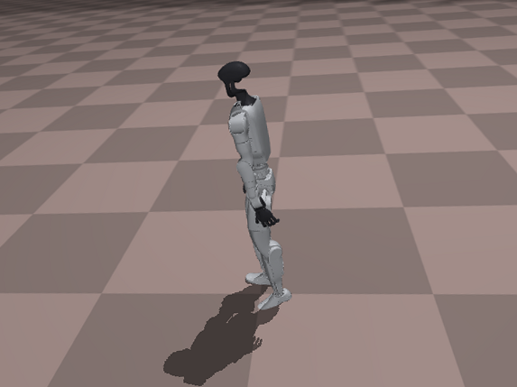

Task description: In place motions

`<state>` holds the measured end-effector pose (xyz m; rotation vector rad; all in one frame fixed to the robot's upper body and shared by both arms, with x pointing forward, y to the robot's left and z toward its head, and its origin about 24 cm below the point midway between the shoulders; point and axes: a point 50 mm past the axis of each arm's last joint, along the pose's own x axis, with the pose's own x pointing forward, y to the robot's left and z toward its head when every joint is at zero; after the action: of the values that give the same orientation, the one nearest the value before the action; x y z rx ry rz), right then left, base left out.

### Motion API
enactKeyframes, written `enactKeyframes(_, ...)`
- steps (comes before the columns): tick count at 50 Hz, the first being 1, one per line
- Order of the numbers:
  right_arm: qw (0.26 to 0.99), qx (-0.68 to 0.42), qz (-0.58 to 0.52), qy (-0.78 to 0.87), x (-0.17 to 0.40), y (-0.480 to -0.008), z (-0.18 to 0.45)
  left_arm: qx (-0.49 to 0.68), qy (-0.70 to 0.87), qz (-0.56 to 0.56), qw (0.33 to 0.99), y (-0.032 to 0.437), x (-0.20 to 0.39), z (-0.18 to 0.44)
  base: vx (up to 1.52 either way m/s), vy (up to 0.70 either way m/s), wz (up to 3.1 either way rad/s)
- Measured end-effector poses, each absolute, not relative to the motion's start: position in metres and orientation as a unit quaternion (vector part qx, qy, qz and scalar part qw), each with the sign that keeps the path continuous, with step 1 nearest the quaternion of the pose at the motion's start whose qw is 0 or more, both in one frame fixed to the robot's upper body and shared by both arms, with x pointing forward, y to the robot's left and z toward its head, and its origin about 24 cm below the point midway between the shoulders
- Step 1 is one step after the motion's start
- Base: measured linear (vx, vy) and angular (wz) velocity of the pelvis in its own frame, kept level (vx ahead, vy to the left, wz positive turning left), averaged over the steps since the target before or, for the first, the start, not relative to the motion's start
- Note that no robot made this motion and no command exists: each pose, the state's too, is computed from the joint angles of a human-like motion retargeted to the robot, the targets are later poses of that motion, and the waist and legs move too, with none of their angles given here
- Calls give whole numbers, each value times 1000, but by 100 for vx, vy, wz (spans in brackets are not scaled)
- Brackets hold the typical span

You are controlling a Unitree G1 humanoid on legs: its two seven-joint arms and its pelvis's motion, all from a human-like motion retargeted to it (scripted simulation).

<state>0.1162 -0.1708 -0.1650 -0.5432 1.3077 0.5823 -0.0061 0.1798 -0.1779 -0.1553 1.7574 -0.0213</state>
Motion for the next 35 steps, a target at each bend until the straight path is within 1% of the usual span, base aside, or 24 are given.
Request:
enactKeyframes(3, 717, -253, 271, 590, 115, -169, -165, -65, 774, -2, 630, 183, -11, -178, -25, 9, -246)
enactKeyframes(7, 709, -223, 234, 627, 94, -179, -171, -63, 777, 6, 627, 183, -12, -177, -22, 0, -186)
enactKeyframes(10, 691, -180, 185, 675, 69, -192, -175, -63, 772, 6, 633, 183, -6, -178, -17, -7, -137)
enactKeyframes(15, 641, -83, 89, 758, 19, -207, -175, -58, 756, 8, 652, 188, 7, -178, -7, -13, -90)
enactKeyframes(20, 605, 6, 0, 796, -23, -213, -172, -52, 730, -3, 682, 186, 28, -179, -3, -22, -58)
enactKeyframes(25, 590, -5, 16, 807, -37, -210, -171, -40, 716, 5, 697, 192, 32, -178, -2, -32, -90)
enactKeyframes(30, 603, -38, 81, 792, -26, -200, -175, -31, 721, 33, 692, 198, 23, -178, 5, -27, -114)
enactKeyframes(35, 641, -87, 120, 753, 4, -195, -178, -53, 728, 39, 682, 179, 9, -181, 0, -10, -163)
